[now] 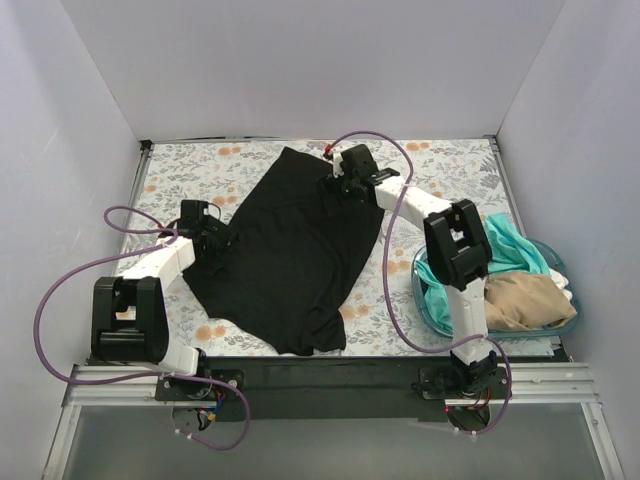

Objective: Fold and stack the t-shirts
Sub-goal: Flatten the tshirt out

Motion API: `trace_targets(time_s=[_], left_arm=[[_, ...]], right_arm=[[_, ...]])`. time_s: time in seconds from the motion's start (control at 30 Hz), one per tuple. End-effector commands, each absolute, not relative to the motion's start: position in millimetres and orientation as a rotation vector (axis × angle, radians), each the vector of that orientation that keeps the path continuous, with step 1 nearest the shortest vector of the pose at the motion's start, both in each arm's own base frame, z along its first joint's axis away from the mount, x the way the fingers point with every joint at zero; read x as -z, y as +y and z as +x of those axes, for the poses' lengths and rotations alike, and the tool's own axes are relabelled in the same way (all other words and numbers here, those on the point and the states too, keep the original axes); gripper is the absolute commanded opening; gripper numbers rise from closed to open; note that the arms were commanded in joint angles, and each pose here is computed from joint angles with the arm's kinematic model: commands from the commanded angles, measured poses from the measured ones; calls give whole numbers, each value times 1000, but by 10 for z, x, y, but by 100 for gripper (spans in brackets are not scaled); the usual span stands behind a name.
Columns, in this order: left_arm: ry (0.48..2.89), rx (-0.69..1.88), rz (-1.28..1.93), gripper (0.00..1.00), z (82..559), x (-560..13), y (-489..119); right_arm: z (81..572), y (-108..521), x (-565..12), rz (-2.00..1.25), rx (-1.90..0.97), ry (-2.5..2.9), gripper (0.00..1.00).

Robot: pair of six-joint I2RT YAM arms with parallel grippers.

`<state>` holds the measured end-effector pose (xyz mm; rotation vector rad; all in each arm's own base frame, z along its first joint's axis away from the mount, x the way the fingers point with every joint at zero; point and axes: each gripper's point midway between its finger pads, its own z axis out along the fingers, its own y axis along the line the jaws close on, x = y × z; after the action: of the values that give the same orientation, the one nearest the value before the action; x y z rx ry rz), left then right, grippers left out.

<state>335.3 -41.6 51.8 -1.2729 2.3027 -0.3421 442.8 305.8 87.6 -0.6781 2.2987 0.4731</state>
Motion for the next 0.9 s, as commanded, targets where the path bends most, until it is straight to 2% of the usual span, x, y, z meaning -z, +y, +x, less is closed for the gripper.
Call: trace_targets(time_s=[0.0, 0.2, 0.27, 0.33, 0.37, 0.43, 0.47, 0.5, 0.53, 0.57, 0.63, 0.77, 0.83, 0.87], left_arm=[[2334, 370, -1237, 77, 3316, -488, -513], [2390, 347, -1227, 77, 3351, -337, -614], [2419, 339, -1214, 77, 3373, -270, -679], [2438, 331, -1183, 77, 3419, -245, -767], [2445, 324, -1168, 77, 3436, -239, -799], [2459, 308, -1105, 77, 3500, -256, -924], [2475, 298, -1089, 77, 3514, -222, -969], [2489, 296, -1072, 77, 3523, -205, -1016], [2496, 312, -1037, 77, 3571, -237, -1116], [2519, 305, -1026, 77, 3570, -182, -1157], [2544, 318, -981, 77, 3581, -175, -1270], [2568, 313, -951, 77, 3554, -188, -1330], [2557, 313, -947, 77, 3505, -268, -1304], [2551, 308, -945, 77, 3475, -297, -1283]], right_arm=[[4701, 3028, -771, -723, -358, 2313, 98], [4535, 2919, -440, -723, -350, 2416, 98], [4292, 2783, -217, -692, -340, 2504, 96], [4095, 2746, -238, -655, -392, 2525, 95], [3801, 2623, -13, -654, -401, 2603, 93], [3595, 2644, -136, -581, -508, 2590, 93], [3199, 2471, 123, -553, -512, 2687, 91], [3157, 2553, -86, -491, -595, 2620, 90], [2965, 2494, -41, -458, -607, 2640, 89], [2585, 2386, 135, -472, -603, 2701, 89], [2295, 2386, -19, -462, -631, 2670, 89], [1486, 2557, -181, -659, -716, 2630, 90], [1393, 2673, -432, -707, -777, 2552, 91], [1344, 2708, -509, -746, -789, 2529, 94]])
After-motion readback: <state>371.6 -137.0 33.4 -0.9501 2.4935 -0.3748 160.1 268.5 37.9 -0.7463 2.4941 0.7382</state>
